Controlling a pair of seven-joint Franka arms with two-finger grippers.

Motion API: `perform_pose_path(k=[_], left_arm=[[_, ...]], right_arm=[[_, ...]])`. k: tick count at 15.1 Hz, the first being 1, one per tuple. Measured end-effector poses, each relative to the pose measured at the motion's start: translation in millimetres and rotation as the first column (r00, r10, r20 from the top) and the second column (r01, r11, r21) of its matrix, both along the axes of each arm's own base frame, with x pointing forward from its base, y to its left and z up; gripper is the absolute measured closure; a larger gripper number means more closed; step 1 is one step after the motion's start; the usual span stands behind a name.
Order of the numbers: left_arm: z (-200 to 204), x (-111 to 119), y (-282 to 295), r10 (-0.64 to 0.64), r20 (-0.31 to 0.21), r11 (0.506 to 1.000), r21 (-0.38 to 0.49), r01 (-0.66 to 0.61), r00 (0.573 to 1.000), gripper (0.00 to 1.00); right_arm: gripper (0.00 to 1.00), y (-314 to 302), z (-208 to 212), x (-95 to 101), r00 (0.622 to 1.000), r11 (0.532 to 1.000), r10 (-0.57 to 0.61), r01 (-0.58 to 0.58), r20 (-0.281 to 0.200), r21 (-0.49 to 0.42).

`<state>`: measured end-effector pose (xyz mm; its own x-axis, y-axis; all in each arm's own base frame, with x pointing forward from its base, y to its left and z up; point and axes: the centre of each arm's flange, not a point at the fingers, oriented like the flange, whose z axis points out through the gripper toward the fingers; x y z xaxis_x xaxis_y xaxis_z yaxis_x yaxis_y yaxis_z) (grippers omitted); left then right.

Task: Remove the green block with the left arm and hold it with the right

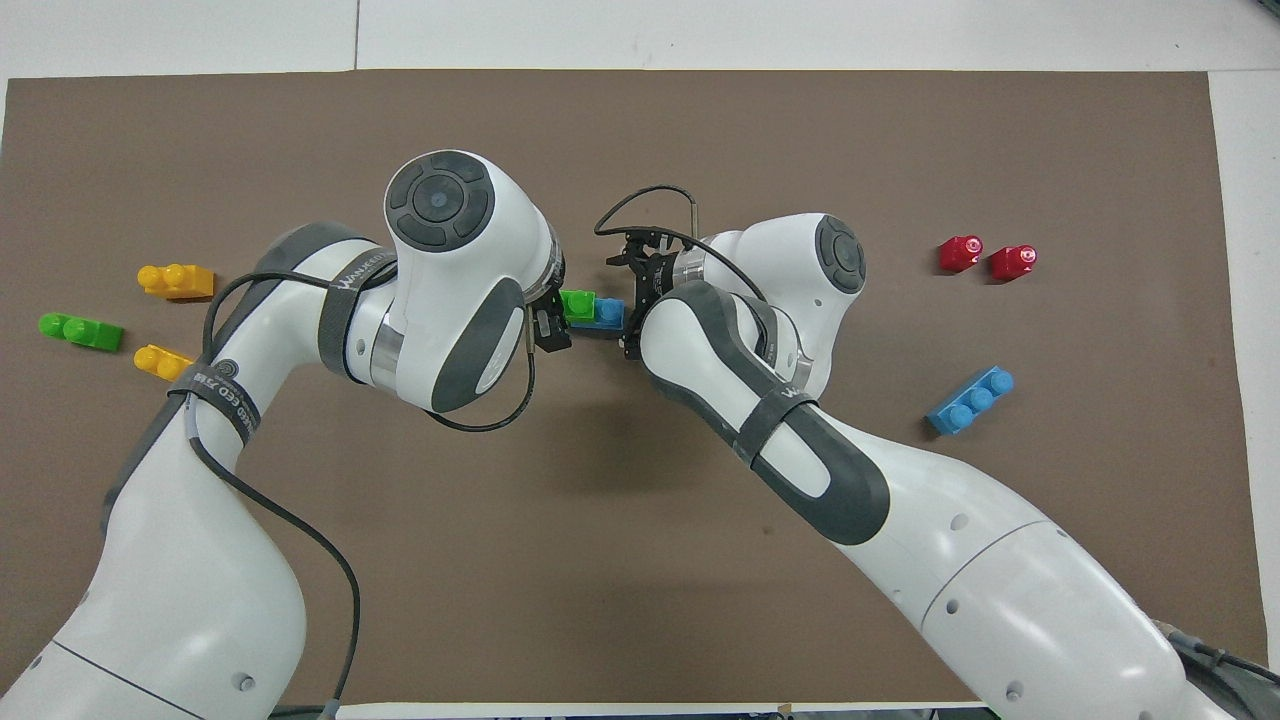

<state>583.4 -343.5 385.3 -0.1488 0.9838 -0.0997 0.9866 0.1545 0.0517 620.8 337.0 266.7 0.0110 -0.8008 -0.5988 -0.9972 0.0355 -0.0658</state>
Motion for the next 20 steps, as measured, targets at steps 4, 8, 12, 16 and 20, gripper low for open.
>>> perform_pose_path(k=[4,8,12,16,20], left_arm=[[-3,-1,-1,-0.002,-0.005,1.0,0.003,0.002,1.0,0.0],[-5,-1,-1,-0.002,-0.007,1.0,0.004,0.002,1.0,0.0],[-9,-2,-2,-0.004,-0.01,1.0,0.005,0.004,1.0,0.0],[-12,-3,-4,-0.007,-0.008,1.0,0.004,0.007,1.0,0.0],[-25,-6,-7,-0.011,-0.01,1.0,0.006,0.011,1.0,0.0]], right_arm=[[0.19,2,-6,-1.5,1.0,1.0,0.003,-0.003,-0.008,-0.003],[0.44,6,-7,-3.1,1.0,1.0,0.002,-0.002,0.002,-0.006],[0.65,6,-8,-3.1,1.0,1.0,0.005,-0.005,0.005,-0.006],[0.65,6,-9,-3.3,0.999,1.0,0.027,-0.027,0.024,0.012],[0.65,9,-10,-4.4,0.999,0.999,0.035,-0.036,0.032,0.022]])
